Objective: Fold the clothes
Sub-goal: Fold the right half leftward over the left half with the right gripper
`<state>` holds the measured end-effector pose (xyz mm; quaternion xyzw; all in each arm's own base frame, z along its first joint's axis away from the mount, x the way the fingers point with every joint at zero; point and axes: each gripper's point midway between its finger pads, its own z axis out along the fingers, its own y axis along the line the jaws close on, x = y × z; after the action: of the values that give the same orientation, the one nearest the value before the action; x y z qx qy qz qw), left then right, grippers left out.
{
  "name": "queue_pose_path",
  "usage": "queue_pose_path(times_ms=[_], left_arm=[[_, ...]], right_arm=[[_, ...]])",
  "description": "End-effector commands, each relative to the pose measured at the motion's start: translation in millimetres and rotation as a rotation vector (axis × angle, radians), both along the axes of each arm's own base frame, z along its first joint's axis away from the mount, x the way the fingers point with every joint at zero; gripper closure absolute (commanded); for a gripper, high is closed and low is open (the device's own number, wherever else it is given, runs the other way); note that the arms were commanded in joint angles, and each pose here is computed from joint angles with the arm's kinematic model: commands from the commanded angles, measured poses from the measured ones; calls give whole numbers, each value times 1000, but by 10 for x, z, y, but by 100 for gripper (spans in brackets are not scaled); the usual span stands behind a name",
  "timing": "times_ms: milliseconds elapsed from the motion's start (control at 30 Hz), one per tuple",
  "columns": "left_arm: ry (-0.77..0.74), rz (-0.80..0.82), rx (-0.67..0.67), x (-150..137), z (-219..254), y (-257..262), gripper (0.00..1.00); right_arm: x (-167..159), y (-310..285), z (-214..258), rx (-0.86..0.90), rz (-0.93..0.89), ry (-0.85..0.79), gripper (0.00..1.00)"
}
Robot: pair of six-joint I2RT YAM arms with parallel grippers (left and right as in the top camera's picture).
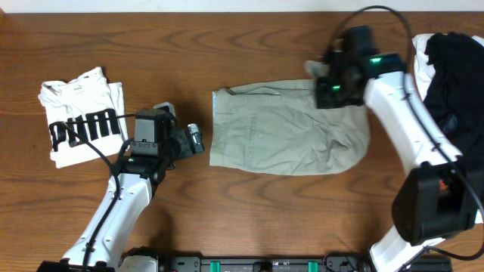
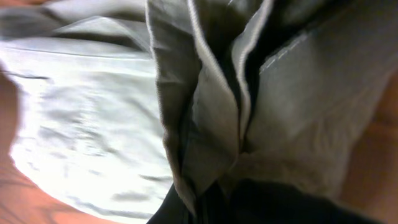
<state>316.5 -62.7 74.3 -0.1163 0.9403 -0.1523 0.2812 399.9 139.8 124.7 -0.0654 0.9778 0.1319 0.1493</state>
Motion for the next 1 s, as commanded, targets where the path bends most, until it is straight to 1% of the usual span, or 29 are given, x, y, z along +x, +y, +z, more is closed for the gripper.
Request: queue_pose_path(times_ms=[0,167,433,500,667,700,800,967], left_arm=[[17,4,-14,-40,-14,-2,2],[36,5,-12,-78,-41,2,2],[69,5,-7,-145,-87,10,2],[71,5,-7,-146,-92,10,2],[75,5,-7,-155,-98,11,1],[79,5,-6,-163,-103,12,3],[90,5,-5,-187,-117,14,4],[92,5,-5,-190,-119,15,4]], right_arm=[[-65,470,172,56,42,-47,99],[-145,1020,206,90,108,-100,99],[-311,1458,57,77,180,-104,99],[-302,1448,51,59,173,-113,99],[-184,1200,16,20,64,-101,99],[-159,1147,18,17,51,-99,99],[-53,945,46,14,3,-99,99],[136,482,283,5,-68,-136,99]])
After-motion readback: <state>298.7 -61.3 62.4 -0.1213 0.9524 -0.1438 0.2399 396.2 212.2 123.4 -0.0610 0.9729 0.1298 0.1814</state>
